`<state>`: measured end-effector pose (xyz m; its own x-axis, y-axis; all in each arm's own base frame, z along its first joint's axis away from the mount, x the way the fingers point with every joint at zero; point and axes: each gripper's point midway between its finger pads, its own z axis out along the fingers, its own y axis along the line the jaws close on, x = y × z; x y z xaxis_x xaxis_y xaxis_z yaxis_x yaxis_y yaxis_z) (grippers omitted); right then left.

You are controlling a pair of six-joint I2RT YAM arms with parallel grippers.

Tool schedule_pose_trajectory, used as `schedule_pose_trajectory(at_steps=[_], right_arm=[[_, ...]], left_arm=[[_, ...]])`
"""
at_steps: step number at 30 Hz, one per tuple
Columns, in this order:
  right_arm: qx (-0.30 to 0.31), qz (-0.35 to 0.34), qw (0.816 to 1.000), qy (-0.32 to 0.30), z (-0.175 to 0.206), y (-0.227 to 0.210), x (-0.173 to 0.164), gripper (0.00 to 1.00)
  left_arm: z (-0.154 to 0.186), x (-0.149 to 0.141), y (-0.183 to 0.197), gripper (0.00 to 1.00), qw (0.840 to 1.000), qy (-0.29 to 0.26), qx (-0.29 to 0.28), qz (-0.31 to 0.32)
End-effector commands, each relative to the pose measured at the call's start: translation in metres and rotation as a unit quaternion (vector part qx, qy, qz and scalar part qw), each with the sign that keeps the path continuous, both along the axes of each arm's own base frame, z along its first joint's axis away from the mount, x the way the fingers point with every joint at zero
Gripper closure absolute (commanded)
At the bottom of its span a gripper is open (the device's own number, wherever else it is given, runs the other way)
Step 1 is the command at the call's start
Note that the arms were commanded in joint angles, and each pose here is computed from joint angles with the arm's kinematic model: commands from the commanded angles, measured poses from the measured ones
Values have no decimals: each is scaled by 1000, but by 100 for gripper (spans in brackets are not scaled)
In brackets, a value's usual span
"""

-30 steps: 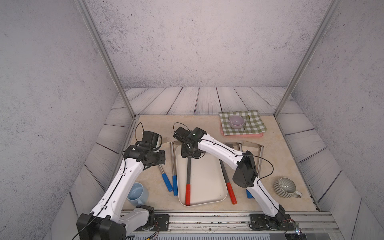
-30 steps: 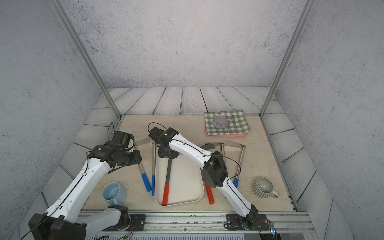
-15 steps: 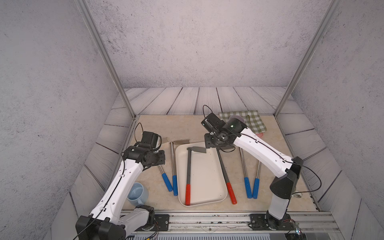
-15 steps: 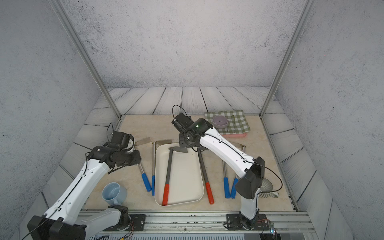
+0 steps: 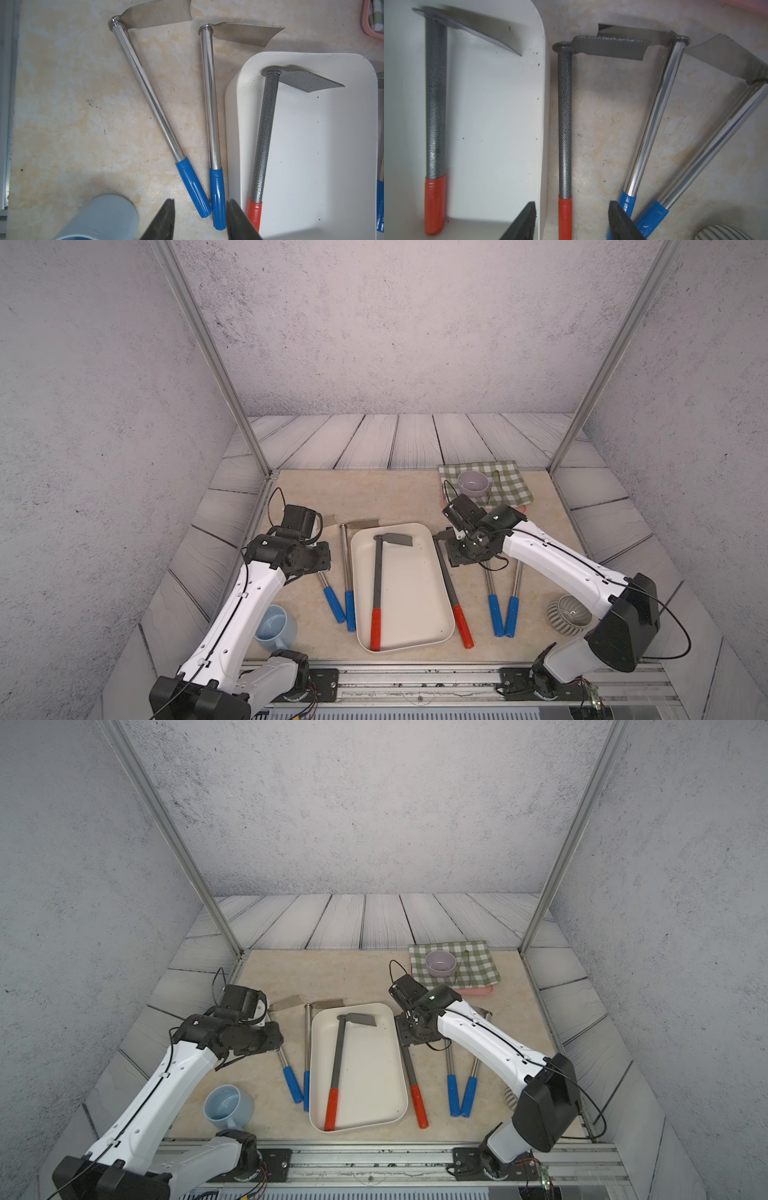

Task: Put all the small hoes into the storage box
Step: Pick up the hoe from the center of the board.

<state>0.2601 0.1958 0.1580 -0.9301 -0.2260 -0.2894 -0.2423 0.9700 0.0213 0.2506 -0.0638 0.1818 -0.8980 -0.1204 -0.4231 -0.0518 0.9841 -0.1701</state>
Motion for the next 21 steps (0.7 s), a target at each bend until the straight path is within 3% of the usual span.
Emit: schedule_pose_trajectory(at_steps=[1,10,21], right_arm=[[2,4,1000,-1,-10,1,2,42],[-1,11,999,47,-52,14,3,40],[-29,22,997,68,-75,16,15,39]], left_arm=[[0,-1,-2,56,1000,-3,-10,4],[-7,-2,-2,56,1000,3,-10,3],[-8,-1,-3,56,1000,4,-12,1]])
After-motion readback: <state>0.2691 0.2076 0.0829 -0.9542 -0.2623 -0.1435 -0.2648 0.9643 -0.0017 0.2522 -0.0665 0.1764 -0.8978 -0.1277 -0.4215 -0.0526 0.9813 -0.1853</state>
